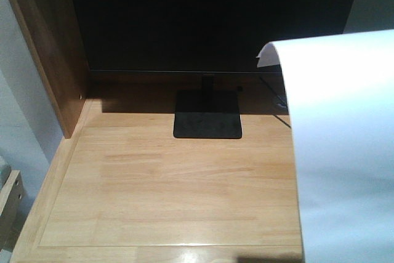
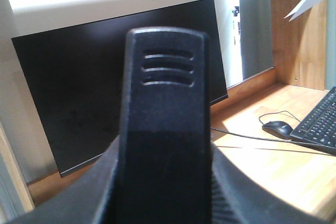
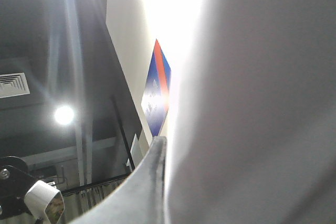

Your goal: Grab stapler and paper to desk for stapling

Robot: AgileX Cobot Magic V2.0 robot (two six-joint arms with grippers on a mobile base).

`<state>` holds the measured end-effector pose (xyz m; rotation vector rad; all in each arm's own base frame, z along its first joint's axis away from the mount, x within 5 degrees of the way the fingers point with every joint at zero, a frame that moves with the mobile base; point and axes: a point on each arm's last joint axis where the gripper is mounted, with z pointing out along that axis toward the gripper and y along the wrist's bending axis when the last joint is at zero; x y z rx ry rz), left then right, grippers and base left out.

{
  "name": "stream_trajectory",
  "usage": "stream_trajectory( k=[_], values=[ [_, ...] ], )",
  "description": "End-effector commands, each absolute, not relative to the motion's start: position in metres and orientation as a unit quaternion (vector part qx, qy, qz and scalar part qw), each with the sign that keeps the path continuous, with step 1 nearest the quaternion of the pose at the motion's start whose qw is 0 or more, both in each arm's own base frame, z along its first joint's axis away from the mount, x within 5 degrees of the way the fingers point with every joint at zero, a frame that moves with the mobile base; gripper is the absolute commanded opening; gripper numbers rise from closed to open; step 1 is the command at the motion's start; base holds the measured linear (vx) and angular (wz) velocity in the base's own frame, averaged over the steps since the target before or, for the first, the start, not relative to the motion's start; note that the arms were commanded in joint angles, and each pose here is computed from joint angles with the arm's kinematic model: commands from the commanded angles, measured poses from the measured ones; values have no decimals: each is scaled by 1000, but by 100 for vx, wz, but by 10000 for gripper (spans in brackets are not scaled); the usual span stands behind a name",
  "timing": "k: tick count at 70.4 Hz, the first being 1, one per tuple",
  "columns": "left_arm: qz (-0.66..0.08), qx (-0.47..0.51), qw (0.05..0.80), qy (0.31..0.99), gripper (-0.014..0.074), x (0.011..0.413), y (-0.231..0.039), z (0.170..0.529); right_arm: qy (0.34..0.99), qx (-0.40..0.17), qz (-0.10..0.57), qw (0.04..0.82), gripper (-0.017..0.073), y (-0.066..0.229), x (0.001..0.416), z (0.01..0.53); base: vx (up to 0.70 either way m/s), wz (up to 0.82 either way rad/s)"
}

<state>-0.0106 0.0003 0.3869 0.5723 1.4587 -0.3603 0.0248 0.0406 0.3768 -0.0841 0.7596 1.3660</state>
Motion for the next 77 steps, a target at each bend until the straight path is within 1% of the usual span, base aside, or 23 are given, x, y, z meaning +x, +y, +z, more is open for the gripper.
stream_trajectory(
  k=[1,77],
  values=[
    [-173,237,735,612,-6,-11,1,404,323,-42,618,716,-7,39,22,387,7,-1],
    [-173,237,735,612,-6,-11,1,404,323,-42,618,716,-7,39,22,387,4,0]
  ],
)
